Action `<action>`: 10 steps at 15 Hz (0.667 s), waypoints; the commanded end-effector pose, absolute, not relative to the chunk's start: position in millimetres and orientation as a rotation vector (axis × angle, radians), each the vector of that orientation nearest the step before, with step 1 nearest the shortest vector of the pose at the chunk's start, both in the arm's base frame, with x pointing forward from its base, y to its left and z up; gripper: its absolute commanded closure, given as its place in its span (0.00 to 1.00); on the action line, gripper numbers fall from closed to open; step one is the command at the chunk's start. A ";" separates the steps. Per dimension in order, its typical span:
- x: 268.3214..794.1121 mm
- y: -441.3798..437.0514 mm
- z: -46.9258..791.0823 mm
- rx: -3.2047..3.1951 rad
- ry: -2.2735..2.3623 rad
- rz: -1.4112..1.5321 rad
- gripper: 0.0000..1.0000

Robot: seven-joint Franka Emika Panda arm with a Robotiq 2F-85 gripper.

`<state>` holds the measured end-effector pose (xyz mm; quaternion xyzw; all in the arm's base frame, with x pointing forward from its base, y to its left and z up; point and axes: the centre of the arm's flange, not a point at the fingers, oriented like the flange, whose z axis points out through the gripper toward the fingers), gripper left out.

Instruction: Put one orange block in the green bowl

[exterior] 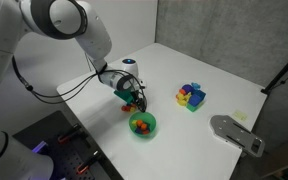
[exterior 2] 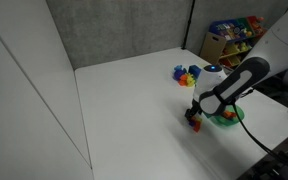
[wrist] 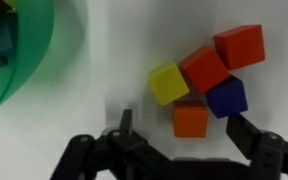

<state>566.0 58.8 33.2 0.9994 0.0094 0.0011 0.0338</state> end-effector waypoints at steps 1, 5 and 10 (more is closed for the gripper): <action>557.3 61.5 37.5 3.052 0.011 0.002 0.34; 557.3 63.5 41.7 3.047 0.010 0.011 0.66; 566.1 60.8 65.5 3.048 0.008 0.041 0.89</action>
